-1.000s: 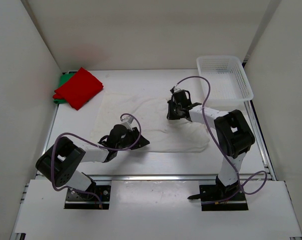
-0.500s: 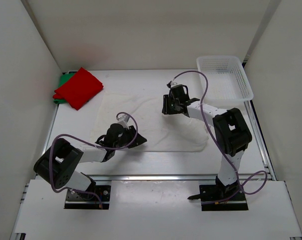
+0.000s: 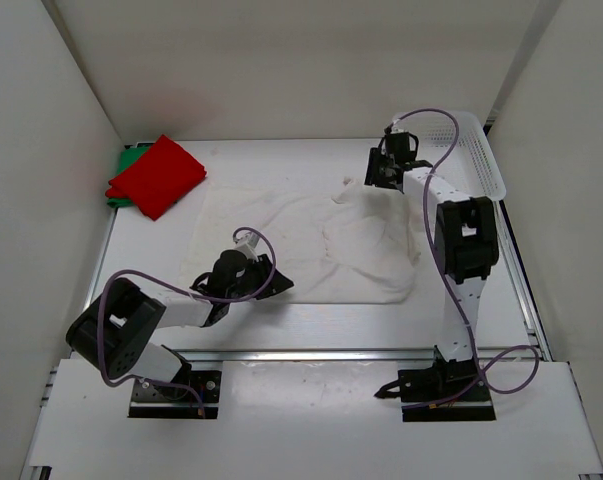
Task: Fold and stack the t-shirts
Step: Grap the side of the flattened tshirt furthest away from the robot with both arms
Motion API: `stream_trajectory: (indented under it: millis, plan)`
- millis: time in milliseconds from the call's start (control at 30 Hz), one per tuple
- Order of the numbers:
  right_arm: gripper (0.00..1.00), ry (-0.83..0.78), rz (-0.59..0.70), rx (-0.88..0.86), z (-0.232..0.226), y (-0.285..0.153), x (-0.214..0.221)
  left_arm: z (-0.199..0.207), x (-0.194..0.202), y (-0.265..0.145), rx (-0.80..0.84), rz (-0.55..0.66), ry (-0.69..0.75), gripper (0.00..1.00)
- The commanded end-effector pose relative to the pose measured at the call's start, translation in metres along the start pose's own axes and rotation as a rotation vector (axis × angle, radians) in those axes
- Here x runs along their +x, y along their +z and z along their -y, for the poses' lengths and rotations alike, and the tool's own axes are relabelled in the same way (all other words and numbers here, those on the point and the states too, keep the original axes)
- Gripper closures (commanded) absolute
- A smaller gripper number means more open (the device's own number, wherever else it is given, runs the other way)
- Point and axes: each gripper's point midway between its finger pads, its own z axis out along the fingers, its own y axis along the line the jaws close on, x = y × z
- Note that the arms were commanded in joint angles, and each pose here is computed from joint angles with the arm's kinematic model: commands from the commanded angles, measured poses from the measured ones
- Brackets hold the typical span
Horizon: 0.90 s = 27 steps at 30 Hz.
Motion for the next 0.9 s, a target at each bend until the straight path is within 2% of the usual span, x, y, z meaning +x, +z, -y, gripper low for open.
stream_trajectory:
  millis: [0, 33, 133, 167, 200, 233, 267, 300, 333, 467, 533, 633, 700, 733, 833, 867]
  plan:
    - [0.54, -0.034, -0.065, 0.044, 0.013, 0.028, 0.001, 0.01, -0.001, 0.001, 0.039, 0.011, 0.014, 0.62]
    - [0.54, -0.043, -0.077, 0.041, 0.01, 0.032, -0.005, 0.009, 0.0, 0.001, 0.035, 0.007, 0.016, 0.62]
    - [0.48, -0.089, -0.167, 0.049, 0.004, 0.048, 0.014, 0.01, 0.0, 0.002, 0.04, 0.003, 0.008, 0.61]
    - [0.49, -0.099, -0.178, 0.044, 0.003, 0.053, 0.013, 0.01, 0.001, 0.001, 0.043, 0.004, 0.008, 0.62]
    - [0.53, -0.107, -0.197, 0.005, -0.004, 0.055, 0.014, 0.01, -0.002, 0.003, 0.041, 0.007, 0.006, 0.62]
    - [0.58, -0.102, -0.201, 0.007, -0.008, 0.056, 0.015, 0.009, 0.001, 0.004, 0.038, 0.0, 0.007, 0.62]
    - [0.79, -0.102, -0.197, 0.0, -0.012, 0.052, 0.012, 0.009, 0.001, 0.004, 0.039, -0.002, 0.007, 0.62]
    - [0.92, -0.105, -0.185, -0.012, -0.017, 0.049, 0.007, 0.009, 0.002, 0.003, 0.038, -0.002, 0.006, 0.62]
    - [1.0, -0.096, -0.175, -0.017, -0.025, 0.039, 0.005, 0.008, 0.004, 0.003, 0.039, -0.008, 0.005, 0.61]
    - [0.99, -0.139, -0.044, 0.026, -0.038, -0.005, -0.015, 0.01, 0.001, 0.005, 0.044, -0.002, 0.005, 0.62]
    - [1.0, -0.151, -0.007, 0.018, -0.053, -0.025, -0.012, 0.011, 0.002, 0.005, 0.051, -0.01, 0.0, 0.61]
    - [1.0, -0.153, -0.013, -0.01, -0.072, -0.058, 0.021, 0.01, 0.0, 0.003, 0.053, -0.002, -0.007, 0.62]
    - [1.0, -0.155, -0.075, 0.006, -0.066, -0.069, 0.074, 0.009, 0.0, 0.001, 0.056, 0.0, -0.008, 0.61]
    - [1.0, -0.151, -0.019, 0.002, -0.077, -0.083, 0.069, 0.007, -0.001, 0.0, 0.049, 0.003, -0.012, 0.62]
    - [0.99, -0.167, -0.059, -0.071, -0.089, -0.111, 0.136, 0.008, 0.0, -0.004, 0.059, 0.005, -0.018, 0.62]
    - [0.96, -0.154, -0.058, -0.114, -0.097, -0.115, 0.138, 0.007, -0.002, -0.005, 0.057, 0.011, -0.019, 0.62]
